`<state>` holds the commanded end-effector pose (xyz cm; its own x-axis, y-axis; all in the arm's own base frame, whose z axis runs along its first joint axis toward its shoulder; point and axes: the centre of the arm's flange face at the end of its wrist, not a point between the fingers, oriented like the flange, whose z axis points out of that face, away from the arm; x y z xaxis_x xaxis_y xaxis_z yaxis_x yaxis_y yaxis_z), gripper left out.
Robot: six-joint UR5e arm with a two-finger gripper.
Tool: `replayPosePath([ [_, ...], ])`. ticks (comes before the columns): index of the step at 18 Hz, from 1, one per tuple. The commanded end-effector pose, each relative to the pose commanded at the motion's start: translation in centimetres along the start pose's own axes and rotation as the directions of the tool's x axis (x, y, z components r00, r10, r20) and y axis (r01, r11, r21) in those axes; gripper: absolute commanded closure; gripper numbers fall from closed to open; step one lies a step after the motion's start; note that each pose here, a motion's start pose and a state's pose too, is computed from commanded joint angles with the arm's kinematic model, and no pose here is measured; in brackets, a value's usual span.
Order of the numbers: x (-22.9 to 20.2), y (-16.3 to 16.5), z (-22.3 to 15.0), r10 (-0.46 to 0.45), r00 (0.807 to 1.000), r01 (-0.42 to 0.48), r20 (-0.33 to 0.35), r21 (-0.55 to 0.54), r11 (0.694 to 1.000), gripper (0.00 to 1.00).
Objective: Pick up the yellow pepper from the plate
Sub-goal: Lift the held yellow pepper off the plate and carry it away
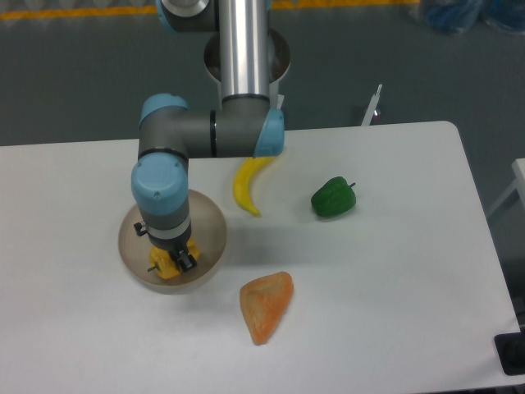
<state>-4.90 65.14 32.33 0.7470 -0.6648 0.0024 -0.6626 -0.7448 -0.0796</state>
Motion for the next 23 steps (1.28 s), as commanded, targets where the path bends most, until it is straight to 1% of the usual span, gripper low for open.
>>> replayPosePath([
  [1,-1.5,1.1,-0.6,-0.027,1.0,0.027,0.012,0.004,1.0,0.9],
  [3,-5.1,5.0,-1.1,-0.109,0.994,0.108,0.02,0.011,0.994,0.9],
  [6,-10.8,11.8,-2.3,-0.219,0.975,0.218,0.049,0.024,0.976,0.91],
  [7,-12.5,14.0,-2.9,-0.242,0.968,0.241,0.062,0.028,0.97,0.91],
  [9,-15.5,17.7,-4.5,-0.255,0.962,0.252,0.097,0.038,0.967,0.91],
  [10,-17.6,20.6,-5.0,-0.254,0.961,0.251,0.112,0.038,0.967,0.91],
  [12,-19.7,23.8,-4.8,-0.249,0.961,0.247,0.117,0.03,0.968,0.92],
  [13,-20.5,24.5,-5.0,-0.245,0.962,0.243,0.121,0.028,0.97,0.93],
  [15,-22.6,27.2,-5.0,-0.261,0.956,0.26,0.131,0.025,0.965,0.93],
  [16,-23.4,27.6,-4.8,-0.249,0.959,0.249,0.136,0.021,0.968,0.94],
  [18,-24.4,28.4,-4.7,-0.239,0.958,0.245,0.155,-0.021,0.969,0.95],
  [21,-24.9,28.5,-3.7,-0.237,0.96,0.245,0.147,-0.037,0.969,0.96],
  [22,-24.9,28.8,-3.5,-0.215,0.966,0.225,0.144,-0.055,0.973,0.97],
  [23,-24.9,29.8,-3.1,-0.173,0.975,0.185,0.138,-0.08,0.979,0.96],
])
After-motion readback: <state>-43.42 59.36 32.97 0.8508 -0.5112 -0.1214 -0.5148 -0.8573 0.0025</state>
